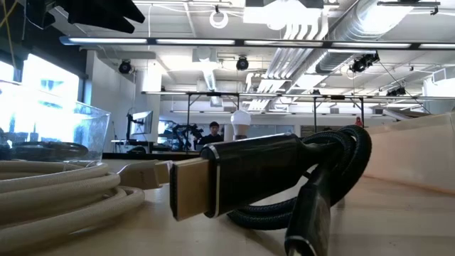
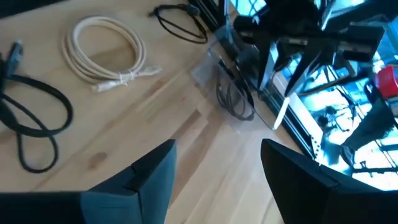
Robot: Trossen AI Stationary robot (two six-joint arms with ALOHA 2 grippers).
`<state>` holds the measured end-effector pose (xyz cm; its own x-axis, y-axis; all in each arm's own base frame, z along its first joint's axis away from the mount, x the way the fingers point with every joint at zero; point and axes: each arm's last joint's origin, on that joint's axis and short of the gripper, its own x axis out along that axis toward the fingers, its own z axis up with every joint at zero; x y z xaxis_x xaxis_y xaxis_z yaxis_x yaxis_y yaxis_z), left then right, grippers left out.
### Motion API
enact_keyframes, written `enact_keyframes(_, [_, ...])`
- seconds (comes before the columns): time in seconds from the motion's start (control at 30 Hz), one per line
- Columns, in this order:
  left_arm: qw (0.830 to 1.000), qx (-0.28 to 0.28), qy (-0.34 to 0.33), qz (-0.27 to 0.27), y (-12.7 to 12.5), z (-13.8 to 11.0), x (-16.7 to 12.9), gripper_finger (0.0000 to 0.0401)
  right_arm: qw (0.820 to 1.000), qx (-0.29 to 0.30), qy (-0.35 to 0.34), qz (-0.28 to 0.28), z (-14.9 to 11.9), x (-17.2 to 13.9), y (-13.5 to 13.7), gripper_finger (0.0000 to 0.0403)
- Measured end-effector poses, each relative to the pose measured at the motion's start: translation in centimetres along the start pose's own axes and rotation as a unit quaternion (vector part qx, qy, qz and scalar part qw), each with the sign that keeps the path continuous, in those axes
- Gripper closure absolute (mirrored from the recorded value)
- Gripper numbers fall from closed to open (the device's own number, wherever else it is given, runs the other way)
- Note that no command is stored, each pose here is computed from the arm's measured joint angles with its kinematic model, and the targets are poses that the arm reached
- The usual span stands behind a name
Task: Pick & Place USB Port
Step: Put the black USB cable into the transparent bin
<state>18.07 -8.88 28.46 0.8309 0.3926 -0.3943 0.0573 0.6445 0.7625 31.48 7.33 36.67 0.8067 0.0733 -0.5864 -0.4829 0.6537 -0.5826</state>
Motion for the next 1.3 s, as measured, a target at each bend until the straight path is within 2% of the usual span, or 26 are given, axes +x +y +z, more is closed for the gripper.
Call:
enact_keyframes(0.13, [1.000, 0.000, 0.000, 0.000, 0.0, 0.0, 0.0, 0.0231, 1.000, 0.000, 0.008, 0.019, 0.5, 0.5, -0.4, 0.0176])
enact_keyframes(0.37, [1.000, -0.002, 0.000, 0.000, 0.0, 0.0, 0.0, 0.0231, 0.993, 0.000, 0.080, 0.081, 1.1, 4.4, -0.3, 0.0176])
enact_keyframes(0.53, [1.000, -0.002, -0.001, -0.002, 0.0, 0.0, 0.0, 0.0231, 0.984, -0.011, 0.125, 0.124, 1.2, 6.3, 0.7, 0.0177])
enact_keyframes(0.8, [1.000, -0.002, -0.004, -0.009, -0.1, 0.0, 0.0, 0.0231, 0.975, -0.021, 0.092, 0.199, 2.1, 7.0, 3.8, 0.0206])
enact_keyframes(1.1, [0.999, -0.027, -0.008, -0.020, -0.1, 0.0, 0.0, 0.0231, 0.980, -0.017, 0.076, 0.184, 2.6, 8.2, 6.9, 0.0226])
enact_keyframes(1.3, [0.999, -0.047, -0.010, -0.025, -0.1, 0.1, 0.0, 0.0231, 0.980, 0.025, 0.072, 0.185, 2.2, 9.1, 8.2, 0.0225])
